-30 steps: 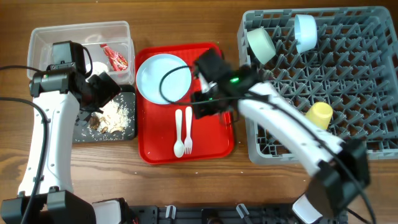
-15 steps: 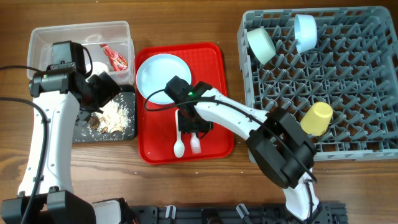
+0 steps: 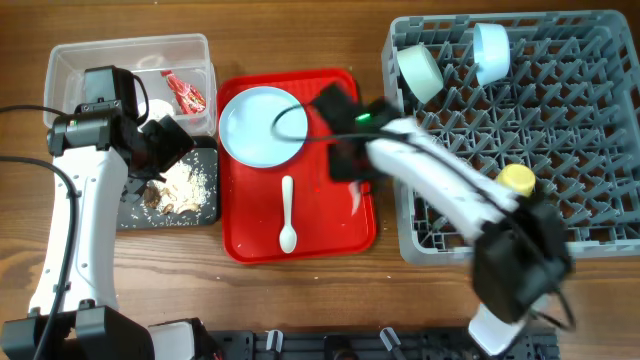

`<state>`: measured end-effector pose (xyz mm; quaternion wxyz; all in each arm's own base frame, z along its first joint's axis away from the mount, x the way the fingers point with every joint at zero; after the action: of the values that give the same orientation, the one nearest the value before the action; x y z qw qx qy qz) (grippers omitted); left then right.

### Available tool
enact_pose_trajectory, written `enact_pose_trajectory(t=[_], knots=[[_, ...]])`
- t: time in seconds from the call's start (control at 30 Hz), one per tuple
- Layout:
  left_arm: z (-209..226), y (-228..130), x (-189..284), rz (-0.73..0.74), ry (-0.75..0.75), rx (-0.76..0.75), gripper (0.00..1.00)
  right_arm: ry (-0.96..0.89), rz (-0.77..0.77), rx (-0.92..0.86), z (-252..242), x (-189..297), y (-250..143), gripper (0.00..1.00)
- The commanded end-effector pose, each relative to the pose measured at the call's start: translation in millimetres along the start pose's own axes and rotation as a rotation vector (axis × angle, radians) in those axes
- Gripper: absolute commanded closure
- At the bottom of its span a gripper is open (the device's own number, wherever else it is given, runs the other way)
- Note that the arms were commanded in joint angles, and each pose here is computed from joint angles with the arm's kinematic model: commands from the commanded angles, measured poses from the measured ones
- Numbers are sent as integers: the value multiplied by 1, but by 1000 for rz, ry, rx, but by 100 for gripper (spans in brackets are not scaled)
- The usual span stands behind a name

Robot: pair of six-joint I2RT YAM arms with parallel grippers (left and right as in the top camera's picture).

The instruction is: Sort waste into correct bins and load items into the dishwasher rack

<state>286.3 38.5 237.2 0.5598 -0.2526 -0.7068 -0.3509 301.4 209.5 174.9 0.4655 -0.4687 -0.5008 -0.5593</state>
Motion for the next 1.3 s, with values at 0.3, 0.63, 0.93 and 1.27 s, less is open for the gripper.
enact_pose_trajectory(t=[0.3,0.63,0.93,1.27], knots=[[1,2,3,-22,4,16,3,-181,-59,-48,-111,35,24,74],[1,2,3,-25,1,15,3,267,-226,216,5,54,23,62],[3,3,3,-38,23,15,3,190,-1,230,96,-47,-43,53],[48,23,4,-61,93,149,0,86,137,220,106,-100,-77,81]])
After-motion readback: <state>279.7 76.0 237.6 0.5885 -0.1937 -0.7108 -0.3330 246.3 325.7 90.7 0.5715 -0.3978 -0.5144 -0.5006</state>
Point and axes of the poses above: each gripper's point midway between its finger pads, its own x axis back along the fingers, its own z axis along the line the jaws close on, y = z × x, the point moved 9 cm from there along x, back along the fingers, and after that the axes turned 5 degrees about -x, right-handed, at the moved point
